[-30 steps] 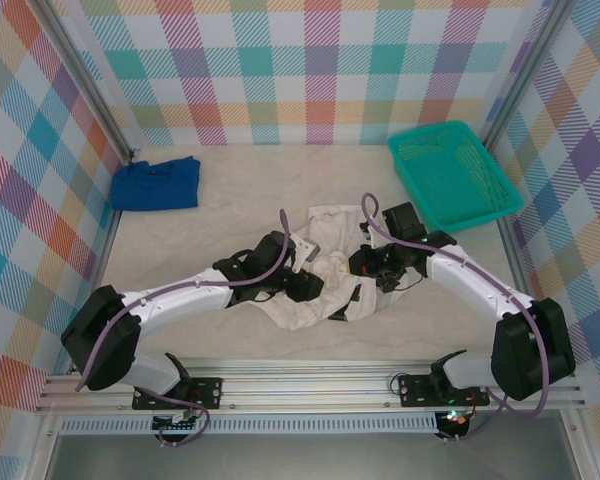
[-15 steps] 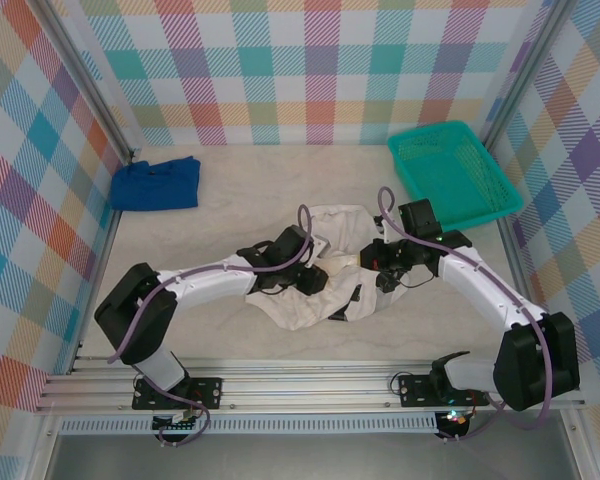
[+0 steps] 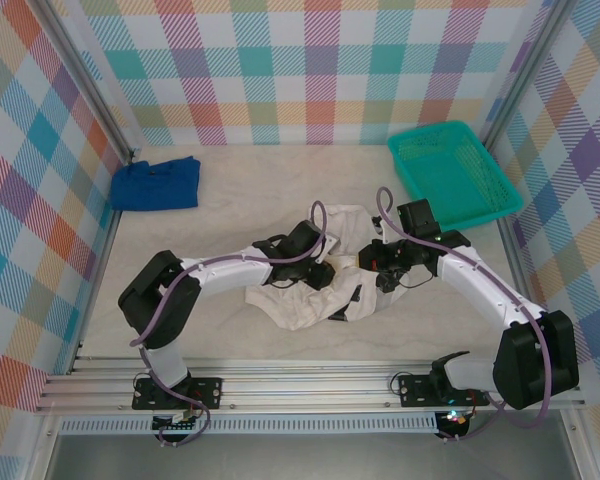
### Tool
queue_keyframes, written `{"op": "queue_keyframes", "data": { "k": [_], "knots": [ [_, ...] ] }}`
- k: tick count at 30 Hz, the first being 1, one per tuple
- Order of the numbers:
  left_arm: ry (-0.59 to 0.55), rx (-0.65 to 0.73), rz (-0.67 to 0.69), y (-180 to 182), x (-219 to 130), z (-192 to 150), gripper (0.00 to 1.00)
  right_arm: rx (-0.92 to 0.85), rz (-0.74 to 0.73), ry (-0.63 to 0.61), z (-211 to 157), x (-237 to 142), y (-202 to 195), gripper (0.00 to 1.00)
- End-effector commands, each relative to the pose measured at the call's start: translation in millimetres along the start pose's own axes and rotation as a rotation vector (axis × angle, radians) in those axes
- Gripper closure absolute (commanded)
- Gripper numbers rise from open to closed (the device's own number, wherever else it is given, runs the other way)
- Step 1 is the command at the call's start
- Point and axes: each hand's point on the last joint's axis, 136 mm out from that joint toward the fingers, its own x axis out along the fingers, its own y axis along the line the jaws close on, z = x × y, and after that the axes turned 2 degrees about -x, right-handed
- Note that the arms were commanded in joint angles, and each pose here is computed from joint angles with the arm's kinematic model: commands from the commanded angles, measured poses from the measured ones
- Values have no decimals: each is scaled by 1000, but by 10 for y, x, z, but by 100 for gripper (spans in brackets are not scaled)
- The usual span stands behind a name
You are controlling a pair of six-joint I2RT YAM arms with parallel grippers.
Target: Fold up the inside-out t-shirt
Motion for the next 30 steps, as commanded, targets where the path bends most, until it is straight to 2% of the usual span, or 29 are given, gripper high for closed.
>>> {"op": "queue_keyframes", "data": {
  "k": [1, 5, 12, 18, 23, 30],
  "knots": [
    [-34, 15, -24, -70, -112, 115, 90, -24, 16, -8, 18, -12, 21, 100],
    [-111, 30, -103, -225, -367, 232, 100, -28, 16, -14, 37, -17, 31, 100],
    [-237, 61, -204, -388, -1008, 264, 100, -57, 33, -52, 191, -108, 149, 100],
    [-281, 37, -192, -231, -1261, 179, 100, -69, 87, -77, 342, -148, 299, 100],
    [-290, -4, -134, -41, -1341, 42, 100, -55, 155, -89, 472, -98, 415, 100],
    [-332, -182, -17, 376, -1288, -214, 100, 7, 207, -89, 797, 176, 500, 100]
  ]
}}
